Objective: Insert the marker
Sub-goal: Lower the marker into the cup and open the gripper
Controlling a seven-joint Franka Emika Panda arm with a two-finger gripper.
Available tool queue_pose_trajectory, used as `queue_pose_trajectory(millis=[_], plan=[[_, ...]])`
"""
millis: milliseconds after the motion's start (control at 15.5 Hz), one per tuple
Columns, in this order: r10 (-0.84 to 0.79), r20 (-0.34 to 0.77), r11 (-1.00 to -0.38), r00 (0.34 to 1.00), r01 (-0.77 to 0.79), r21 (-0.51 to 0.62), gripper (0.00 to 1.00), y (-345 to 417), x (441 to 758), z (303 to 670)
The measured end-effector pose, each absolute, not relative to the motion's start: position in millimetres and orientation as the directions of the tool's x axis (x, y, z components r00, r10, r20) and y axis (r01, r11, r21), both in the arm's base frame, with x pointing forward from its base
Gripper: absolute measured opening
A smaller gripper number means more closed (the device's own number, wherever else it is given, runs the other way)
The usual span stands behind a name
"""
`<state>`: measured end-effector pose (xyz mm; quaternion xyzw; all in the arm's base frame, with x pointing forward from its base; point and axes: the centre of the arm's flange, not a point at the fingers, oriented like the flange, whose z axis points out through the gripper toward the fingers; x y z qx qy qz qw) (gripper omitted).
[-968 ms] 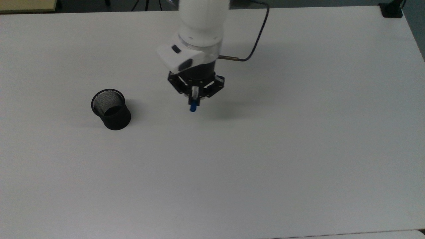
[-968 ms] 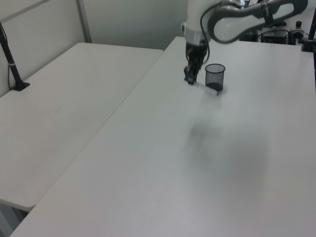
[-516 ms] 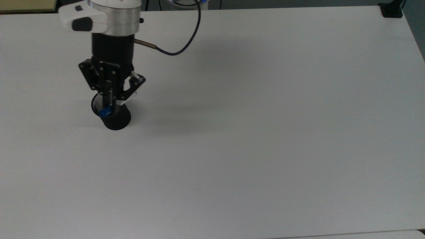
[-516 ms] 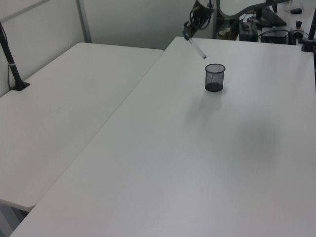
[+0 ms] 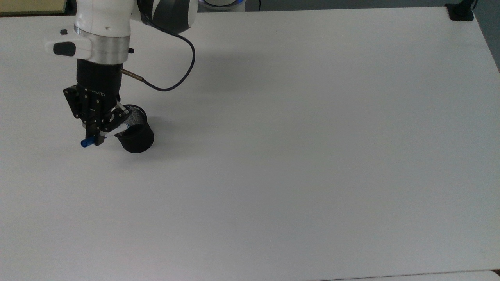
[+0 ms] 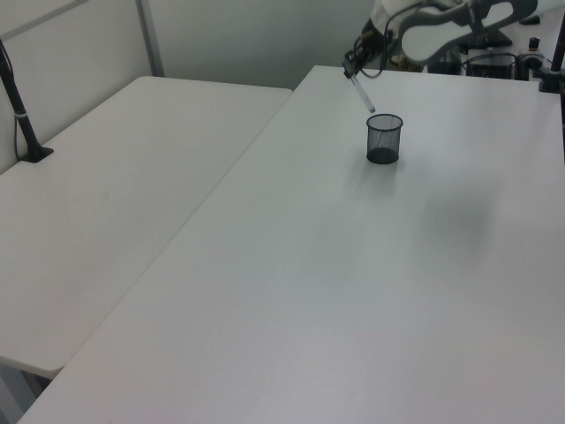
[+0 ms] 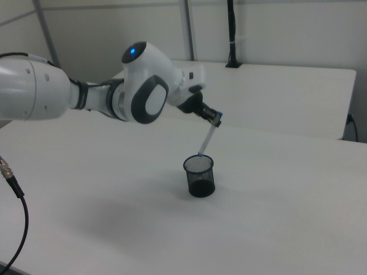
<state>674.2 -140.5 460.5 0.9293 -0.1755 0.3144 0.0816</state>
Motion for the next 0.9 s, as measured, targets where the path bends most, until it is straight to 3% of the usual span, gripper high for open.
queue_pose_trajectory(millis=[258,516,581,903], plan=[[-0.237,0.597,-0.933,0.767,-0.351,0.081,0.18,-139.0,662.7,419.8],[-0.228,0.583,-0.937,0.780,-0.338,0.087,0.19,-132.9,657.8,405.6],[-0.227,0.582,-0.937,0.781,-0.337,0.087,0.24,-131.8,657.6,404.6],[-0.225,0.580,-0.940,0.783,-0.331,0.083,0.74,-125.6,656.9,408.2]])
